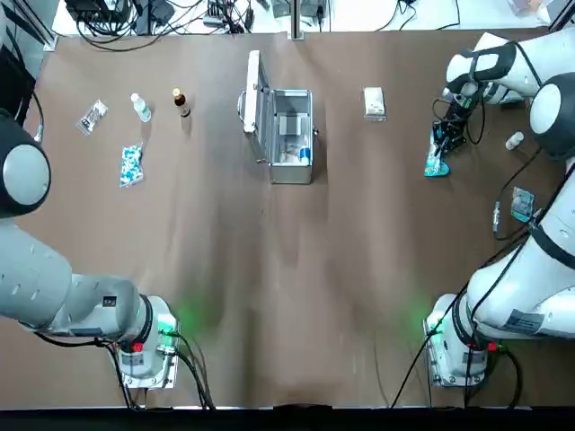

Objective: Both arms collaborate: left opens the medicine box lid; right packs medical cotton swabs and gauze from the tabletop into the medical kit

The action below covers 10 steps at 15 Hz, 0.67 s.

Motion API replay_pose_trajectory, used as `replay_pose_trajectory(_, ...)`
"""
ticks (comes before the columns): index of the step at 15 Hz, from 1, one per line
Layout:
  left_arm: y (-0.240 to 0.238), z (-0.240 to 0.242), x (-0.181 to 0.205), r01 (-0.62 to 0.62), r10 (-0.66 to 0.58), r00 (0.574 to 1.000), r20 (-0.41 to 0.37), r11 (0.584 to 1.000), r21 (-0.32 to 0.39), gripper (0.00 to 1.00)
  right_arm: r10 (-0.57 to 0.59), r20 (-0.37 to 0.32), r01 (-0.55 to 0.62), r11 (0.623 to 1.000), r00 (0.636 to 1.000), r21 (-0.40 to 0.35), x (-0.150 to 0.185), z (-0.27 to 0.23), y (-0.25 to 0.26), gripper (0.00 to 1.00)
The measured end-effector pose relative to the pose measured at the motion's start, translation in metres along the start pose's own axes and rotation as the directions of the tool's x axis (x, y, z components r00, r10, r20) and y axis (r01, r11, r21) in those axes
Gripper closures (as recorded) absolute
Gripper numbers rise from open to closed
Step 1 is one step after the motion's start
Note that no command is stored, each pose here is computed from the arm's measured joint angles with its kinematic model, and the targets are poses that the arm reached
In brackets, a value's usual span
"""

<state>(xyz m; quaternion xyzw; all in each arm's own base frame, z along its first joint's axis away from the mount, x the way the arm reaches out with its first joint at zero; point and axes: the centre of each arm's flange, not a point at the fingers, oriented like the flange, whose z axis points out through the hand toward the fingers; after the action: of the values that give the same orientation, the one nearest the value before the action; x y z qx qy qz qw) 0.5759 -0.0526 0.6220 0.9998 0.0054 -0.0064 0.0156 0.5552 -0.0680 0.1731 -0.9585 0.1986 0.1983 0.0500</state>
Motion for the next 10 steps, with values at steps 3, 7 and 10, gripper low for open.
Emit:
replay_pose_trajectory(3,0.002,0.003,0.002,-0.005,0.005,1.0,-0.001,1.0,0.0,0.0,-0.038,-0.003,0.038,0.999,0.999,-0.016,-0.005,-0.004,-0.029,0.91)
replay_pose_trajectory(7,0.0,0.005,0.005,-0.001,0.001,1.0,-0.009,1.0,-0.002,0.0,-0.1,0.035,0.102,0.993,0.994,-0.053,-0.023,-0.039,-0.097,0.91)
replay_pose_trajectory(10,-0.001,0.005,0.005,0.0,0.0,1.0,-0.011,1.0,-0.002,0.0,-0.135,0.005,0.135,0.988,0.991,-0.08,-0.055,-0.051,-0.167,0.91)
